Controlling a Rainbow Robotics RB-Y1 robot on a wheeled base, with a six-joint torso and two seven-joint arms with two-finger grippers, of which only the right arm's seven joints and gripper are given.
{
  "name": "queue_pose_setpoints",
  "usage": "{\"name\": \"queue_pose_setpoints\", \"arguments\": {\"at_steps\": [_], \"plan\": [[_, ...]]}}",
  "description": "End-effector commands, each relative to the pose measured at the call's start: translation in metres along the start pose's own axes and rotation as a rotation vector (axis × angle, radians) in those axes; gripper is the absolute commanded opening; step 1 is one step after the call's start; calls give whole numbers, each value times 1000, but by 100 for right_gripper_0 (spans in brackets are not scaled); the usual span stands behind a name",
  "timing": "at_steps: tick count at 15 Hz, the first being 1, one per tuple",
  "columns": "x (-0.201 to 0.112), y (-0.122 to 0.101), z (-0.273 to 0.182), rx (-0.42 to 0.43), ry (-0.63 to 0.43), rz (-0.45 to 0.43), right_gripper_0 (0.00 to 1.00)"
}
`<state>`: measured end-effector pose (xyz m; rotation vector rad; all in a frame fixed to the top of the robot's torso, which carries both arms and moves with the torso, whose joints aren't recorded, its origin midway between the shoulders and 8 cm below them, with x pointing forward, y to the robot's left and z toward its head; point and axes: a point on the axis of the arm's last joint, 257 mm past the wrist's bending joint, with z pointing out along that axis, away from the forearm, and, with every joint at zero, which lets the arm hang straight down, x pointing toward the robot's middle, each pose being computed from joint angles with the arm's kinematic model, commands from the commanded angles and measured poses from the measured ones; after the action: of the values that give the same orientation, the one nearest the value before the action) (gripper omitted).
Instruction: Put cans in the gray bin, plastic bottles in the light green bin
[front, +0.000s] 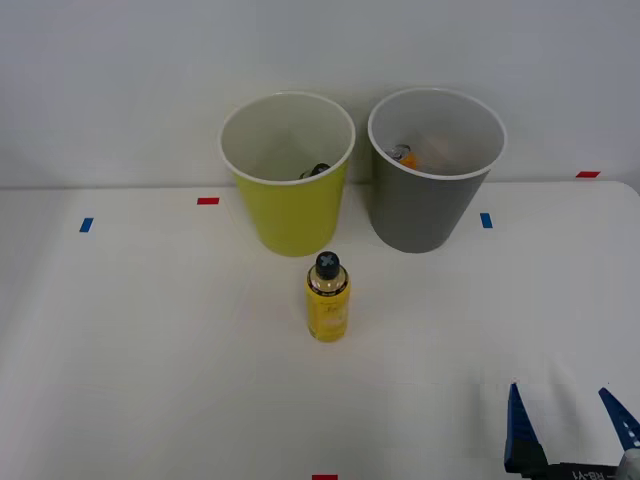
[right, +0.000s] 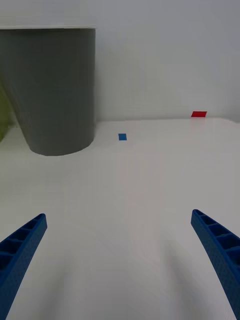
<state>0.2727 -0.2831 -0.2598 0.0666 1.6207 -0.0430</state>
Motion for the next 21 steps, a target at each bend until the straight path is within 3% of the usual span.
{"name": "queue_pose_setpoints", "arguments": {"at_steps": [1, 4, 7, 14, 17, 21], "plan": [[12, -6, -16, 21, 43, -11, 100], [18, -10, -21, 40, 53, -23, 100], [24, -19, -27, 59, -19, -59, 100], [35, 0, -56, -94, -94, 76, 100], [41, 0, -63, -149, -74, 75, 100], [46, -2, -43, -156, -91, 45, 100]]}}
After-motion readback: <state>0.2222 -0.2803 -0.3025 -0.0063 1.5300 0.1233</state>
